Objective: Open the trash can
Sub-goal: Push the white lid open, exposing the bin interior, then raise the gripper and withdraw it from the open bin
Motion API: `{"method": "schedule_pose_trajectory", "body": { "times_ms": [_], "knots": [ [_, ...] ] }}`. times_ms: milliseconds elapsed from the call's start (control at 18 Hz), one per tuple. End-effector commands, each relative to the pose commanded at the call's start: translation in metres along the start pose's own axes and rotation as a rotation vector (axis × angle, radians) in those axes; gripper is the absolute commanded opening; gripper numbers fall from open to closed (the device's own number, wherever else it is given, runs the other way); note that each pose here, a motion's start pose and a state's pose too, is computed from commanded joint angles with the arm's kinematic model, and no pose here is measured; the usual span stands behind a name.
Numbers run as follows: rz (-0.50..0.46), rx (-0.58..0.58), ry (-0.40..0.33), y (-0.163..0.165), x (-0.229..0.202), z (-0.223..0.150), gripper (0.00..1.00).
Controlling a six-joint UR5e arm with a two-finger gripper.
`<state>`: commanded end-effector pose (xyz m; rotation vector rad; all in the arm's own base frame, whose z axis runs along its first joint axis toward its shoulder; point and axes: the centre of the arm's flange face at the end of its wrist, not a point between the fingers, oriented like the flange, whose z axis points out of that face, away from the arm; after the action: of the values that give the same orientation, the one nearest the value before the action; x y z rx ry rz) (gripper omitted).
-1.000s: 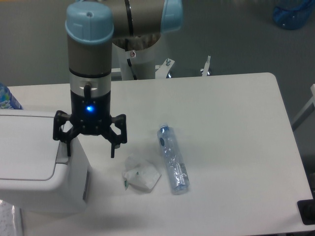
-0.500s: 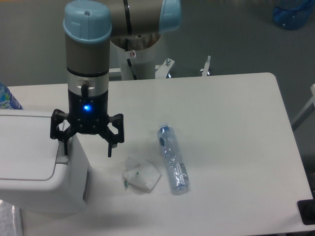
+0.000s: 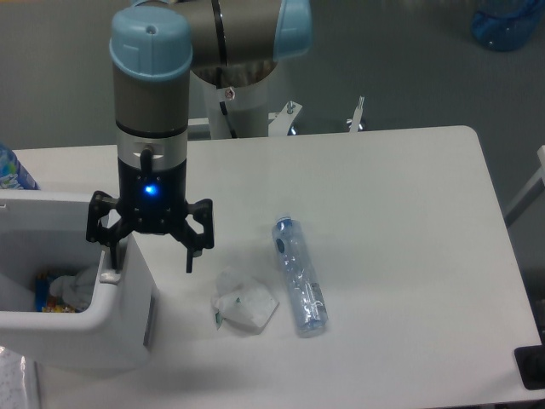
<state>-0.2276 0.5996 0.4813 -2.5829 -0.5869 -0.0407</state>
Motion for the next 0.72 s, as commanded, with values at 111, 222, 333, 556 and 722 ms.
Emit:
{"method": "schedule_pose_trajectory", "body": {
  "times_ms": [111,222,333,556,722],
  "knots": [
    [0.005,0.015,-0.002,-0.004,0.001,-0.007,1.00],
    [0.023,0.044,-0.010,-0.014,-0.001,-0.020,1.00],
    [0.017,0.078,-0.030,-0.024,-0.019,-0.036,1.00],
    [0.096,0.070,-0.111,-0.026,-0.074,-0.048,1.00],
    [0.190,-0.046,-0.219,-0.011,-0.114,-0.041,1.00]
  ]
}}
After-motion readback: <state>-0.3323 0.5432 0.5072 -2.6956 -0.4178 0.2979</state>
